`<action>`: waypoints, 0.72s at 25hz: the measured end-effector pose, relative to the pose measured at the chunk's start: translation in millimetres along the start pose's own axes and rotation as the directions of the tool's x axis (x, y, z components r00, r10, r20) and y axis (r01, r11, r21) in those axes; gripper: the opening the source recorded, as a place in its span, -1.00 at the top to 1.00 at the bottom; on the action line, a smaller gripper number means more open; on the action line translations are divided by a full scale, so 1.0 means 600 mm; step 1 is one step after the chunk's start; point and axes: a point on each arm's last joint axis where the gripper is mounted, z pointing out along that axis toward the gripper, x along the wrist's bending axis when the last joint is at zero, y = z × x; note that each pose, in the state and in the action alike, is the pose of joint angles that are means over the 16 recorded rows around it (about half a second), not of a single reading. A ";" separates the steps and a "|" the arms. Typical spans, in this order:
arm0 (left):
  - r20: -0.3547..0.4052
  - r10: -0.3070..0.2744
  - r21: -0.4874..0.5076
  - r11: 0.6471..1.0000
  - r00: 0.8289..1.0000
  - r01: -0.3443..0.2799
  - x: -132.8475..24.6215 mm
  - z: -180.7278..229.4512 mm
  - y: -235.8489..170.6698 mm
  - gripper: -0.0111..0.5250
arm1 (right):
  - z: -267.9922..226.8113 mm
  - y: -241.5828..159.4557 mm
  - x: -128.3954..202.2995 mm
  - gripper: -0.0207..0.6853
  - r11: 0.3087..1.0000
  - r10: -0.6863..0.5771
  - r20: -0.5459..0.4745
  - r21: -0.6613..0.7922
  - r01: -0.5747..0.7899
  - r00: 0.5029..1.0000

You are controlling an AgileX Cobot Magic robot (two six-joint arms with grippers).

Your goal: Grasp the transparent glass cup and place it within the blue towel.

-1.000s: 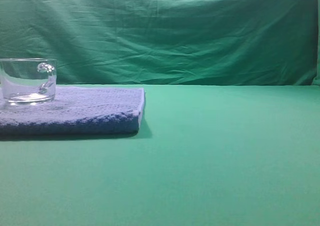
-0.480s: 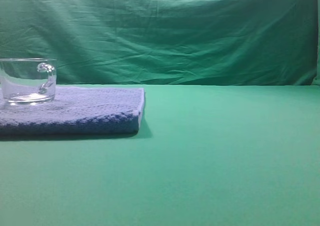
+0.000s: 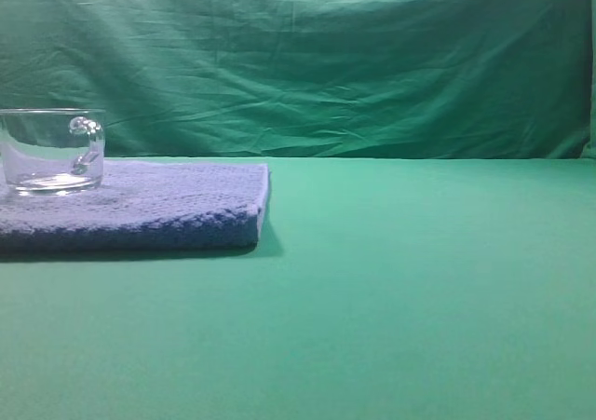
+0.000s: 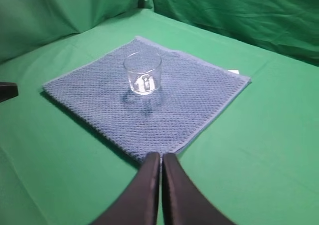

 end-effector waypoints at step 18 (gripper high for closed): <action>0.000 0.000 0.000 1.000 1.000 0.000 0.000 0.000 0.000 0.96 | -0.035 -0.159 -0.053 0.94 0.989 0.127 0.512 -0.131 -0.069 0.849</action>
